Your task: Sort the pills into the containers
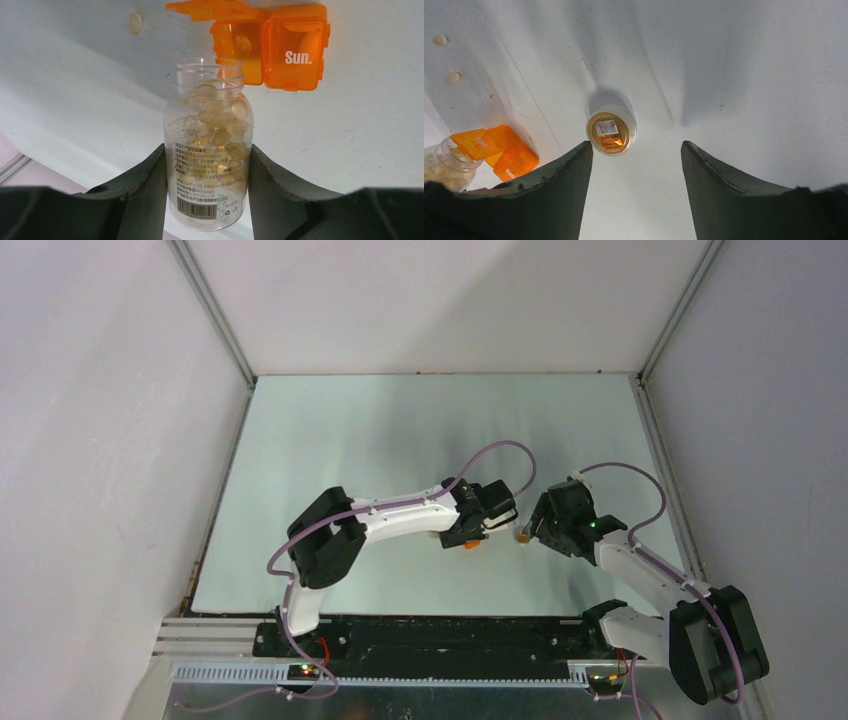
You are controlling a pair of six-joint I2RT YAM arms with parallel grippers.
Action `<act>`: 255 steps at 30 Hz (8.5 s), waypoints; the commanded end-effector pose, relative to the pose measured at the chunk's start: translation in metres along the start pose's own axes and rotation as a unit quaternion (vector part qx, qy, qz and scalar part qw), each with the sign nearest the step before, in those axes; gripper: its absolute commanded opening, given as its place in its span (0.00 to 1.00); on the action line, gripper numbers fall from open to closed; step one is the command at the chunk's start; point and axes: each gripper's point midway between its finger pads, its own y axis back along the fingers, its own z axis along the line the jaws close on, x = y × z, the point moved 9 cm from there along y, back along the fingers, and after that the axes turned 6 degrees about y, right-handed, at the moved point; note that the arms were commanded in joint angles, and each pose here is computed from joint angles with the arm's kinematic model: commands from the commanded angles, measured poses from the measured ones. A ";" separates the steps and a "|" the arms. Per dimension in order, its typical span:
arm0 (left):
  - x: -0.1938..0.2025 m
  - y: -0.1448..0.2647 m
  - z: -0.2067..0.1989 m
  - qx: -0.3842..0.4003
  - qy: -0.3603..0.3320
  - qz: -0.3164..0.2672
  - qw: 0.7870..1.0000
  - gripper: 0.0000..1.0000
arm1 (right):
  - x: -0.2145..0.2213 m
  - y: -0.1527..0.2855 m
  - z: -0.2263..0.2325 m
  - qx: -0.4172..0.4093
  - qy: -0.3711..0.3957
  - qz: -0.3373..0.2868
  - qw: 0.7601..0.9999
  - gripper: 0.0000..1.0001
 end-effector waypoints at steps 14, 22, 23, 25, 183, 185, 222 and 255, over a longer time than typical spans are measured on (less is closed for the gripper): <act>0.018 0.061 0.028 0.022 0.116 -0.160 0.980 0.00 | -0.005 0.005 0.006 -0.035 -0.002 -0.009 0.999 0.69; 0.037 0.092 0.064 0.045 0.217 -0.288 0.932 0.00 | -0.004 0.006 0.007 -0.041 0.004 -0.008 0.999 0.69; 0.043 0.095 0.067 0.049 0.229 -0.300 0.925 0.00 | -0.004 0.006 0.007 -0.041 0.004 -0.007 0.999 0.69; 0.049 0.100 0.073 0.055 0.246 -0.327 0.911 0.00 | -0.005 0.007 0.007 -0.043 0.005 -0.008 0.999 0.69; 0.108 0.124 0.067 0.119 0.118 -0.565 0.808 0.03 | -0.068 0.137 0.120 -0.449 0.263 -0.135 0.843 0.38; 0.108 0.126 0.065 0.125 0.104 -0.562 0.811 0.03 | -0.067 0.146 0.129 -0.482 0.271 -0.131 0.823 0.38; 0.106 0.135 0.055 0.180 0.047 -0.552 0.813 0.00 | -0.041 0.150 0.180 -0.493 0.362 -0.015 0.791 0.39; 0.107 0.139 0.053 0.186 0.013 -0.554 0.811 0.00 | -0.020 0.134 0.191 -0.522 0.393 0.107 0.749 0.33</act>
